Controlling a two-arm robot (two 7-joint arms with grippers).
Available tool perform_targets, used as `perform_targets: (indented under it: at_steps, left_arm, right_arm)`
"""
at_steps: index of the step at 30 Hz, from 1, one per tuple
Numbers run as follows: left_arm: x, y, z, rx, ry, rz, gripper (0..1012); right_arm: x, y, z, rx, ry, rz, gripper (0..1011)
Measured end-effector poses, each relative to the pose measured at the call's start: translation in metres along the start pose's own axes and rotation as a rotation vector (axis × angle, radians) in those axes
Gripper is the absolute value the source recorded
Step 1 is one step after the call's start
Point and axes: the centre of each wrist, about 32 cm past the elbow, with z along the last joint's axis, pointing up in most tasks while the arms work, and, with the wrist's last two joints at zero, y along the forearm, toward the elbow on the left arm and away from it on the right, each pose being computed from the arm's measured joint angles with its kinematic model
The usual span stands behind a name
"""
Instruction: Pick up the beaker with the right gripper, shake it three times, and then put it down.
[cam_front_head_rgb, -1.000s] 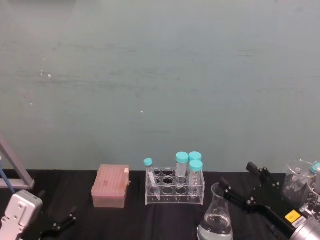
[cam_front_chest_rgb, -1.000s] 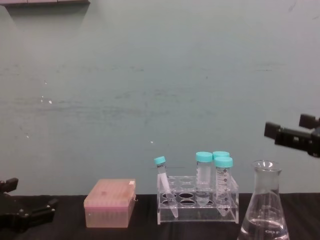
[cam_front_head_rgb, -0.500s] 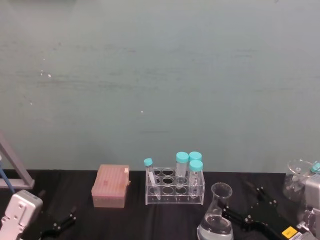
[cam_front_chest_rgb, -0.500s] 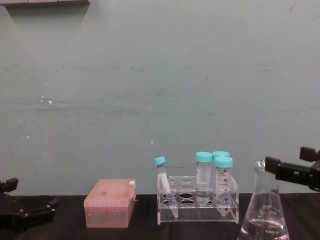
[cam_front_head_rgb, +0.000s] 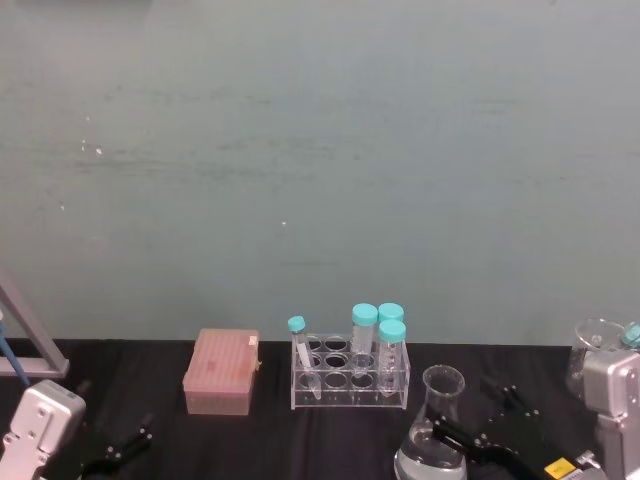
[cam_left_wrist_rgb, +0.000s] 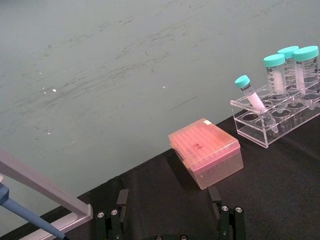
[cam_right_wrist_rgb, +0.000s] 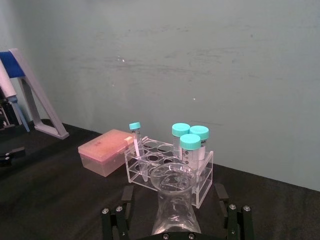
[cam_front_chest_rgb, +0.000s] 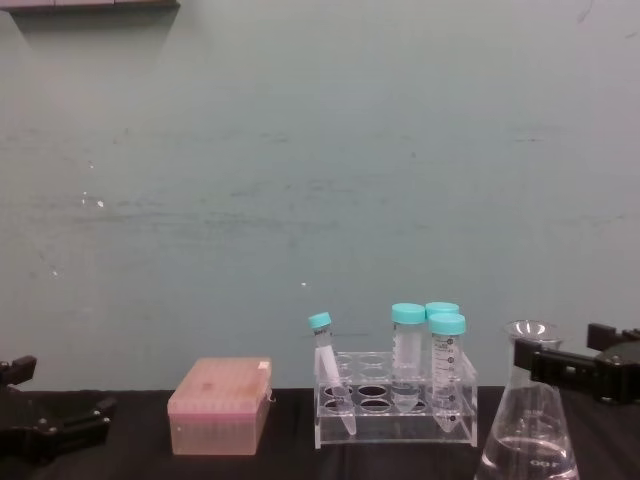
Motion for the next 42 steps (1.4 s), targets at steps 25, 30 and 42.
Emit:
perform_targets:
  at_steps: [25,30,42]
  left_arm:
    - [0.0000,0.0000,0.0000,0.000,0.000,0.000,1000]
    - [0.0000,0.0000,0.0000,0.000,0.000,0.000,1000]
    - [0.0000,0.0000,0.0000,0.000,0.000,0.000,1000]
  right_arm:
    - [-0.001,0.041,-0.011,-0.036,0.011,-0.008,1000]
    - [0.000,0.045,-0.010,-0.029,0.015,-0.008,1000]
    - [-0.001,0.047,-0.011,-0.044,0.031,-0.010,1000]
